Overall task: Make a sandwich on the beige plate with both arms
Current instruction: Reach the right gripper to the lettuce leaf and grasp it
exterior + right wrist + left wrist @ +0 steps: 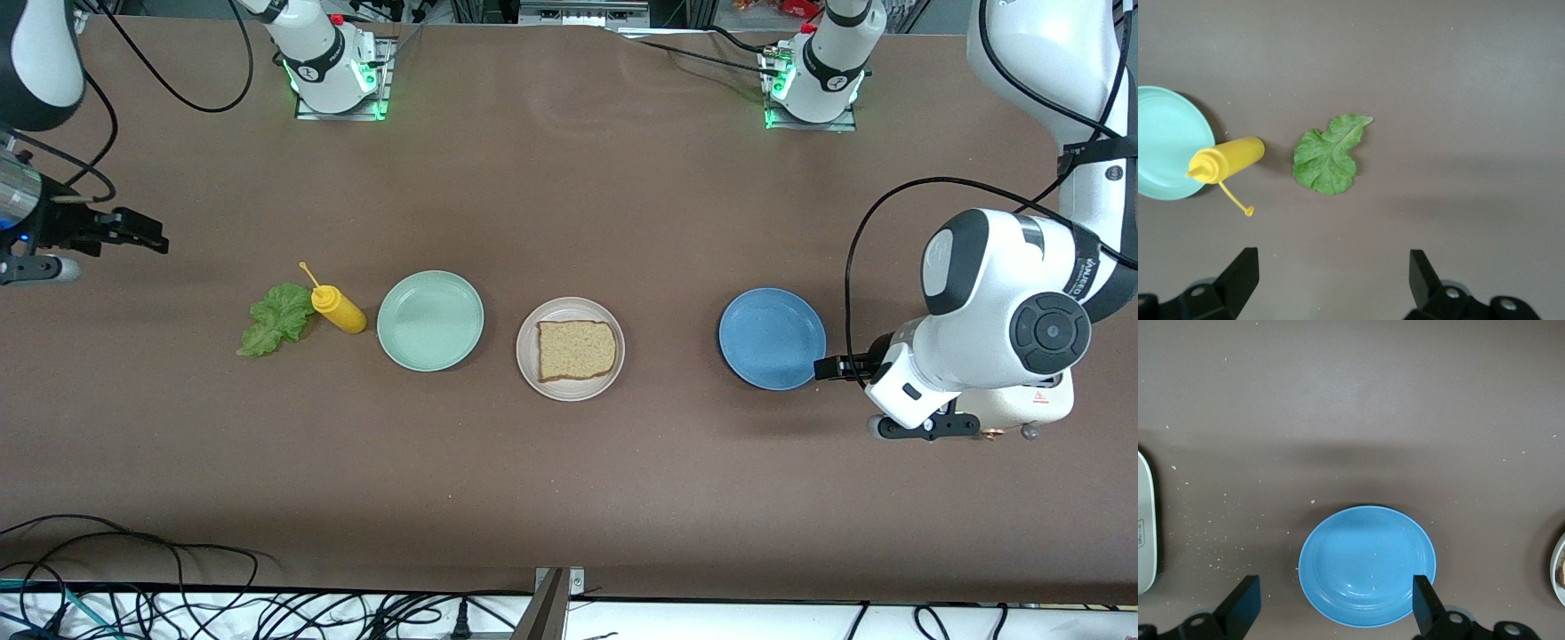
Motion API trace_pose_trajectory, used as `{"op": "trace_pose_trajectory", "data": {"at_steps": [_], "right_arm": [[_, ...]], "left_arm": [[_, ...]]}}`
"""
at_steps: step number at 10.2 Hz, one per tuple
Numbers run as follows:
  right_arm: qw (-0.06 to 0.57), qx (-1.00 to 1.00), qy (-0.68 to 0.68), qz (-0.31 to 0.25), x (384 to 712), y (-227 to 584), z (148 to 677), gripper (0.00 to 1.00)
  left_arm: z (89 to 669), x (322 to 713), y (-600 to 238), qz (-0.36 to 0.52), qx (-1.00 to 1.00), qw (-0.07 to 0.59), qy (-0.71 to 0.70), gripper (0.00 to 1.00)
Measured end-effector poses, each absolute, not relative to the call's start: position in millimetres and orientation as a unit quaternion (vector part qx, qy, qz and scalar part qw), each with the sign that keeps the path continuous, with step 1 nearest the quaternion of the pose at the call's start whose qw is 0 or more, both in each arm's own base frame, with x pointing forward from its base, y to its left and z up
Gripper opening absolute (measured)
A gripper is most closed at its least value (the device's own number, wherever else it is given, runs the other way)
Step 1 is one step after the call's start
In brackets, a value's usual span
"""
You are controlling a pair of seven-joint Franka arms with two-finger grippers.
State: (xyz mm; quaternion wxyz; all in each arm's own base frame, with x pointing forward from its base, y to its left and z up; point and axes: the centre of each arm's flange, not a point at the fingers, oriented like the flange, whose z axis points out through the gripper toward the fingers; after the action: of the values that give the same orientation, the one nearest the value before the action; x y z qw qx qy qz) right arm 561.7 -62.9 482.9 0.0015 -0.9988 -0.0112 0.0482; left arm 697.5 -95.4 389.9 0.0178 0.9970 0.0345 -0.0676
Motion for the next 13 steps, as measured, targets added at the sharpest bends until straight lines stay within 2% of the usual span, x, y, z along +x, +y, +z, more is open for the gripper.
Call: {"op": "trace_pose_trajectory", "data": {"at_steps": [4,9,12,13], "right_arm": [[-0.004,-0.999,0.014,0.042,568.2,-46.3,417.0,1.0],[-0.016,-0.999,0.025,0.036,581.9,-54.5,298.5,1.0],[-0.027,-0.999,0.034,0.019,576.9,-68.6,203.4,0.98],[-0.03,-0.999,0.032,0.015,571.3,-68.1,176.7,0.86]], "left_arm": [[393.6,700.0,-71.9,-0.064,0.997,0.019,0.04,1.0],[423.5,697.9,-31.4,-0.047,0.998,-0.006,0.03,1.0],[444.9,690.1,-31.0,-0.048,0.998,-0.008,0.03,1.0],[451.7,686.5,-30.8,-0.051,0.998,-0.008,0.03,1.0]]}}
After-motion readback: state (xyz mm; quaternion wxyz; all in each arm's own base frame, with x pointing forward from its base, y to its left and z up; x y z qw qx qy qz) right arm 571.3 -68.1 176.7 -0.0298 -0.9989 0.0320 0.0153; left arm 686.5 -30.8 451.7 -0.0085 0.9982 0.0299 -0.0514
